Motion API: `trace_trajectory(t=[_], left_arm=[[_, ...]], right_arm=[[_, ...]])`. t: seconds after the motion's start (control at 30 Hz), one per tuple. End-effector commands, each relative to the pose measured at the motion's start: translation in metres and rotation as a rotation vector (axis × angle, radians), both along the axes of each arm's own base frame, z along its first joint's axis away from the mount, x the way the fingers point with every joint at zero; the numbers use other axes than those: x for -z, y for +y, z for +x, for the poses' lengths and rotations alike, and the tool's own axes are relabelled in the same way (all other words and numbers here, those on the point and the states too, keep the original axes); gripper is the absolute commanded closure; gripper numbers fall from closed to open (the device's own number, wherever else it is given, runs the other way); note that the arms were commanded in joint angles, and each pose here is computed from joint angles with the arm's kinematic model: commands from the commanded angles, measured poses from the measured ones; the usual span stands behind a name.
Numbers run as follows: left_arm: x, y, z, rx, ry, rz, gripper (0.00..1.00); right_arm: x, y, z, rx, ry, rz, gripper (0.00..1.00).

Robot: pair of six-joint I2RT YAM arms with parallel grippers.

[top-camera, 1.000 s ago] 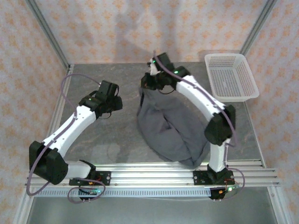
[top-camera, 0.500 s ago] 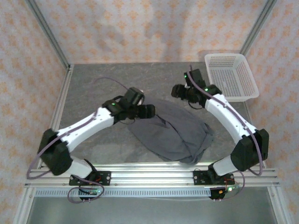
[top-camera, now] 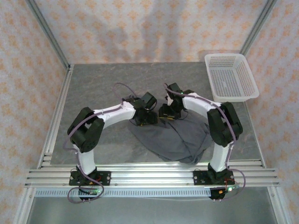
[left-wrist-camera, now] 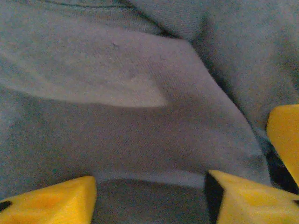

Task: Fold the inside-out t-shirt

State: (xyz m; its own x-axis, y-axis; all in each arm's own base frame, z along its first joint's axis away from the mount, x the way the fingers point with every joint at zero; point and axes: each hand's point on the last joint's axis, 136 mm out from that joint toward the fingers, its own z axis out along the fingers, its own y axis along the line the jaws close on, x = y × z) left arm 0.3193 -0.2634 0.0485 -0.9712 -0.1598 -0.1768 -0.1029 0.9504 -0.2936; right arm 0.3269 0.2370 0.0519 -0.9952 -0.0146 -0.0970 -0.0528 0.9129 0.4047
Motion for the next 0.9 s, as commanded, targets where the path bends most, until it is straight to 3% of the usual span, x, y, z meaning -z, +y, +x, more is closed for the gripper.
trace_trajectory(t=[0.0,0.07,0.1,0.17,0.33,0.47,0.5,0.6,0.63,0.77,0.87], left_arm=[[0.009,0.008,-0.001,-0.08,0.049,-0.037,0.52],[0.012,0.017,-0.003,-0.106,0.064,-0.032,0.72],[0.013,0.025,-0.004,-0.125,0.068,-0.019,0.85],[0.014,0.045,-0.008,-0.158,0.07,0.018,1.0],[0.019,0.085,-0.02,-0.216,0.069,0.065,1.0],[0.018,0.088,-0.023,-0.222,0.05,0.016,1.0],[0.012,0.087,-0.021,-0.221,0.025,-0.006,0.95],[-0.027,0.089,-0.006,-0.198,-0.121,-0.035,0.6],[-0.046,0.094,-0.001,-0.184,-0.193,-0.025,0.53],[-0.113,0.082,0.015,-0.056,-0.434,-0.105,0.41],[-0.121,0.069,0.024,0.051,-0.496,-0.075,0.36]], right_arm=[[-0.018,0.004,0.011,-0.009,-0.046,-0.008,0.8],[-0.03,-0.001,0.016,0.012,-0.087,-0.017,1.0],[-0.04,-0.004,0.02,0.036,-0.108,0.001,1.0],[-0.064,-0.005,0.027,0.096,-0.15,0.091,1.0],[-0.127,-0.007,0.036,0.208,-0.242,0.342,1.0],[-0.158,0.009,0.033,0.211,-0.237,0.508,1.0],[-0.167,0.014,0.032,0.207,-0.235,0.56,1.0],[-0.183,0.018,0.03,0.196,-0.244,0.615,1.0],[-0.191,0.02,0.028,0.178,-0.253,0.631,1.0],[-0.223,0.029,0.02,0.112,-0.269,0.717,1.0],[-0.242,0.031,0.019,0.1,-0.289,0.746,1.0]])
